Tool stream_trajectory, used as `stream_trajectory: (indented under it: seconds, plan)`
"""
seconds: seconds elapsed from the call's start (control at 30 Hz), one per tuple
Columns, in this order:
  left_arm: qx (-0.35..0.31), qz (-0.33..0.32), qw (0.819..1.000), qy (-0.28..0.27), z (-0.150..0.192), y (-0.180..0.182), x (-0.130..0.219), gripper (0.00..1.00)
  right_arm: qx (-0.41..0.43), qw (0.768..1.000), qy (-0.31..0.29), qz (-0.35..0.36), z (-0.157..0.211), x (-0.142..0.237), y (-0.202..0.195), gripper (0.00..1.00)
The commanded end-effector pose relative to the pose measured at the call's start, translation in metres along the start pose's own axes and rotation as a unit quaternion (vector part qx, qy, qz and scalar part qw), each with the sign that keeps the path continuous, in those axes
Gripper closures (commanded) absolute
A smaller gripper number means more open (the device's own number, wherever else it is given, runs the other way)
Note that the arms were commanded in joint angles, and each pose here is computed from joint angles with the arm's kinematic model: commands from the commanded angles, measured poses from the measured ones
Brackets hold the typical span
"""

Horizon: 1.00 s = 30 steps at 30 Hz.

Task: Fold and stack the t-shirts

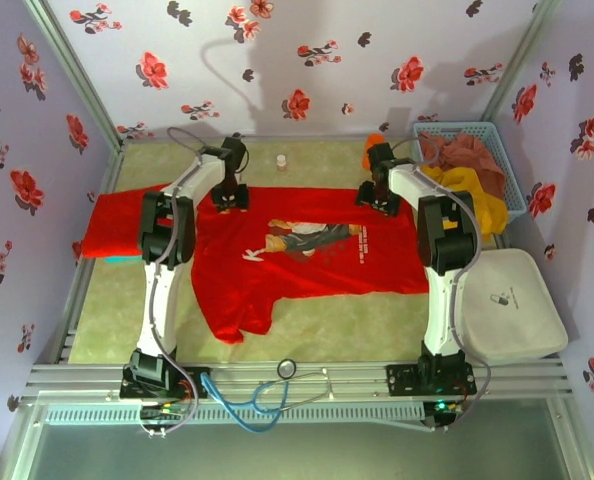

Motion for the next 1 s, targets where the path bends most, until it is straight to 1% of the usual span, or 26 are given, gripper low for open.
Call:
stream_trajectory:
  seconds: [0.0,0.07,0.17,0.27,0.33,0.43,0.47,0.5,0.53,0.57,0.63,0.7,0.77,0.83,0.9,0.97]
  plan:
    - [-0.021,-0.008,1.0,0.019,-0.004,0.002,-0.002,0.59,-0.012,0.999,0.007,0.031,-0.001,-0.007,-0.007,0.28]
    - [-0.023,-0.005,1.0,0.013,-0.005,0.0,0.01,0.59,-0.006,0.999,-0.014,0.03,-0.003,0.0,-0.006,0.28]
    - [-0.02,0.002,1.0,-0.002,-0.001,0.003,0.036,0.58,0.0,0.999,-0.039,0.0,-0.006,0.017,-0.001,0.26]
    - [-0.024,0.011,0.999,-0.021,0.013,0.005,0.071,0.56,0.009,0.998,-0.062,-0.021,-0.004,0.041,0.003,0.23]
    - [-0.024,0.021,0.999,-0.037,0.027,0.008,0.096,0.55,0.016,0.996,-0.078,-0.039,0.001,0.058,0.006,0.22]
    - [-0.019,0.035,0.998,-0.051,0.052,0.016,0.122,0.54,0.027,0.994,-0.086,-0.06,0.01,0.078,0.009,0.22]
    - [-0.016,0.04,0.998,-0.053,0.062,0.02,0.128,0.52,0.03,0.994,-0.086,-0.065,0.015,0.084,0.008,0.22]
    - [-0.013,0.044,0.997,-0.057,0.073,0.024,0.134,0.49,0.031,0.993,-0.084,-0.073,0.021,0.088,0.008,0.17]
    - [-0.012,0.05,0.997,-0.061,0.083,0.027,0.139,0.48,0.029,0.993,-0.083,-0.079,0.026,0.09,0.007,0.15]
    - [-0.009,0.053,0.997,-0.061,0.096,0.032,0.141,0.48,0.027,0.992,-0.084,-0.086,0.032,0.093,0.005,0.13]
    - [-0.001,0.06,0.996,-0.065,0.118,0.041,0.146,0.47,0.023,0.991,-0.085,-0.103,0.044,0.098,0.001,0.13]
    - [0.011,0.067,0.995,-0.071,0.142,0.05,0.149,0.47,0.017,0.991,-0.085,-0.105,0.057,0.104,-0.006,0.13]
    - [0.022,0.082,0.993,-0.087,0.164,0.055,0.152,0.44,0.013,0.989,-0.092,-0.113,0.068,0.109,-0.012,0.13]
    - [0.033,0.088,0.992,-0.084,0.186,0.061,0.152,0.44,0.01,0.988,-0.096,-0.119,0.08,0.115,-0.018,0.09]
    - [0.036,0.093,0.992,-0.077,0.209,0.064,0.152,0.45,0.012,0.987,-0.101,-0.121,0.091,0.12,-0.024,0.01]
    - [0.049,0.089,0.993,-0.067,0.227,0.069,0.15,0.46,0.018,0.988,-0.099,-0.114,0.101,0.122,-0.03,0.01]
Point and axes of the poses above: each hand's point on the last joint's axis, 136 mm out from that joint toward the fingers, its own x axis back along the fingers, its own y axis along the line the jaws close on, z = x × y, the point moved 10 cm from there along x, back along the fingers, and after that the axes turned 5 degrees about x, right-handed, at the moved point
